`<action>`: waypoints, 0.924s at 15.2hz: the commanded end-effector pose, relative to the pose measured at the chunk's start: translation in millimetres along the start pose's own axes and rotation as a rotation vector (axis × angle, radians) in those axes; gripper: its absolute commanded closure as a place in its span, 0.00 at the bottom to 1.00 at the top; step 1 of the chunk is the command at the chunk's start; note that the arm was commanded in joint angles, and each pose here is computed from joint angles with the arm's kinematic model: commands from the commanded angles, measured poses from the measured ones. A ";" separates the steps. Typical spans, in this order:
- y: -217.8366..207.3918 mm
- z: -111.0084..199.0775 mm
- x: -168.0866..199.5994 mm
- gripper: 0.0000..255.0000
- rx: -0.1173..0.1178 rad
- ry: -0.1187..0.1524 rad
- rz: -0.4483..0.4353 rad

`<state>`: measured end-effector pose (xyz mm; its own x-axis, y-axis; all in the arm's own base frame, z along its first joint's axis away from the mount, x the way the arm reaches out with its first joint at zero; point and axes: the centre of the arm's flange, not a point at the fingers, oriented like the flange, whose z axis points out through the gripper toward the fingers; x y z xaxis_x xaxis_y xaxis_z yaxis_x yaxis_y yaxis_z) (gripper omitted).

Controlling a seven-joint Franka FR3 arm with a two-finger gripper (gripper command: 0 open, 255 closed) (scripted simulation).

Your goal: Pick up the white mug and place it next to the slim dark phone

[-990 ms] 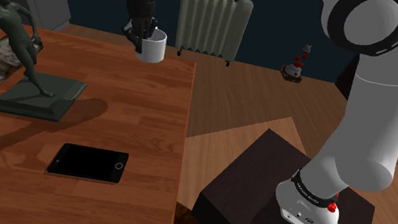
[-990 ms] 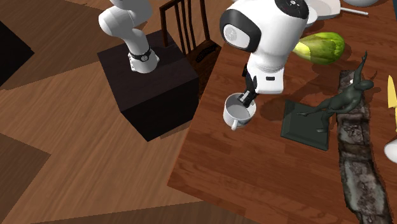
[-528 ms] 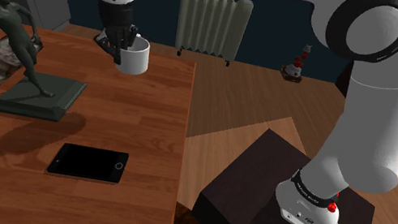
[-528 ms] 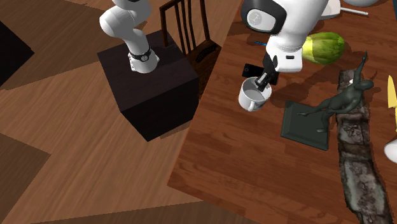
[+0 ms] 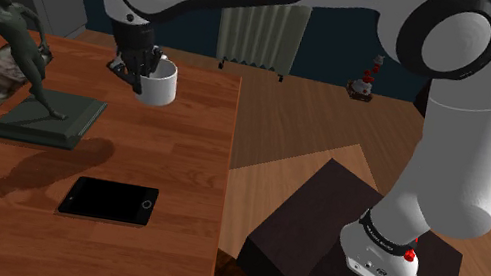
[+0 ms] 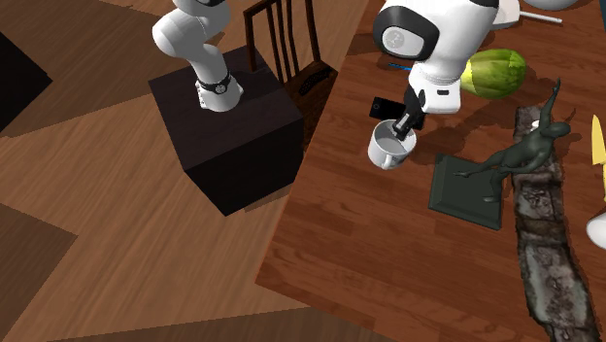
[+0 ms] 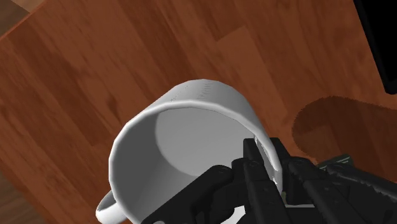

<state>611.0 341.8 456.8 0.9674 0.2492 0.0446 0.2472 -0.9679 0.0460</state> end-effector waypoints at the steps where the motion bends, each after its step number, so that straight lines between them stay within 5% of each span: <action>1: -0.3 11.3 -0.5 1.00 0.000 0.001 0.000; 14: -3.4 79.8 -3.6 1.00 0.000 0.001 0.000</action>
<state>610.6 341.9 382.3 0.9674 0.2492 0.0446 0.2472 -0.9679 0.0461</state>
